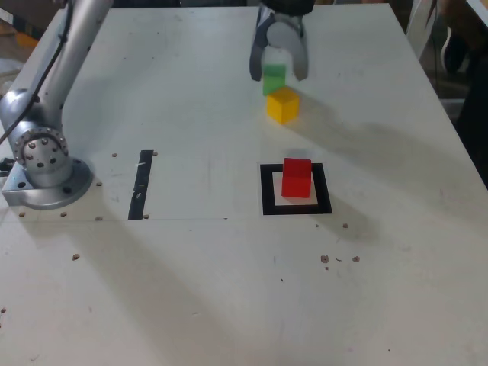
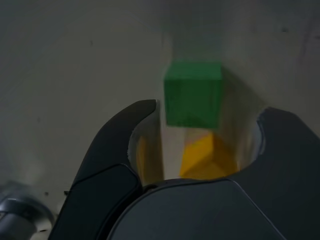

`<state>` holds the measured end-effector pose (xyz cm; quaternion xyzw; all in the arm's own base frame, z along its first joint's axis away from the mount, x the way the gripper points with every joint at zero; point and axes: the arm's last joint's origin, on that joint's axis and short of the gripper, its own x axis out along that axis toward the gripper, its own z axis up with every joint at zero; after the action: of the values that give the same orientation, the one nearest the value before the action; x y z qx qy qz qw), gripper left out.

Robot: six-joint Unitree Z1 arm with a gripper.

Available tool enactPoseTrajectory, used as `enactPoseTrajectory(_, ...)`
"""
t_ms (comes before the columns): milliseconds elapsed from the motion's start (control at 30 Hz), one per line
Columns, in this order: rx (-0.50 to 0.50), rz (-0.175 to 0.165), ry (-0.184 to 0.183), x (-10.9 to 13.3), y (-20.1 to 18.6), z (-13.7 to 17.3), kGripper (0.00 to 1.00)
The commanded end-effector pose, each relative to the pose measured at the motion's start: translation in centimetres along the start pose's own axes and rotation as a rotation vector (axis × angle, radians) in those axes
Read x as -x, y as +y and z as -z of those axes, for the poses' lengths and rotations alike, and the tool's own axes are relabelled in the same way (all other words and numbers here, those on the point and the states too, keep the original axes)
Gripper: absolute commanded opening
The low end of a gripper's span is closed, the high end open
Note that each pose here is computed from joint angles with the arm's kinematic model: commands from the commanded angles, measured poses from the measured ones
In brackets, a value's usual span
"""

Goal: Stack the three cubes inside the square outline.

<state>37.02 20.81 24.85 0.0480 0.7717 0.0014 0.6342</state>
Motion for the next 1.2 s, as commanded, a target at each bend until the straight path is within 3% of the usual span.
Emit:
enactPoseTrajectory(0,0.024,0.003,0.016,0.9,-1.4,0.3,0.99)
enactPoseTrajectory(167,0.136,0.048,0.079,1.0,-4.7,0.3,0.99)
enactPoseTrajectory(267,0.225,0.045,0.1,0.7,-6.5,0.0,0.99)
enactPoseTrajectory(433,0.313,0.021,0.079,0.4,-7.3,-0.5,0.99)
enactPoseTrajectory(667,0.372,0.024,0.024,-1.5,-6.3,-1.5,0.99)
enactPoseTrajectory(833,0.396,0.042,0.032,-2.7,-5.5,-1.5,0.98)
enactPoseTrajectory(1000,0.409,0.059,0.06,-3.4,-5.2,-1.6,0.88)
enactPoseTrajectory(1167,0.412,0.059,0.056,-3.6,-5.1,-1.9,0.66)
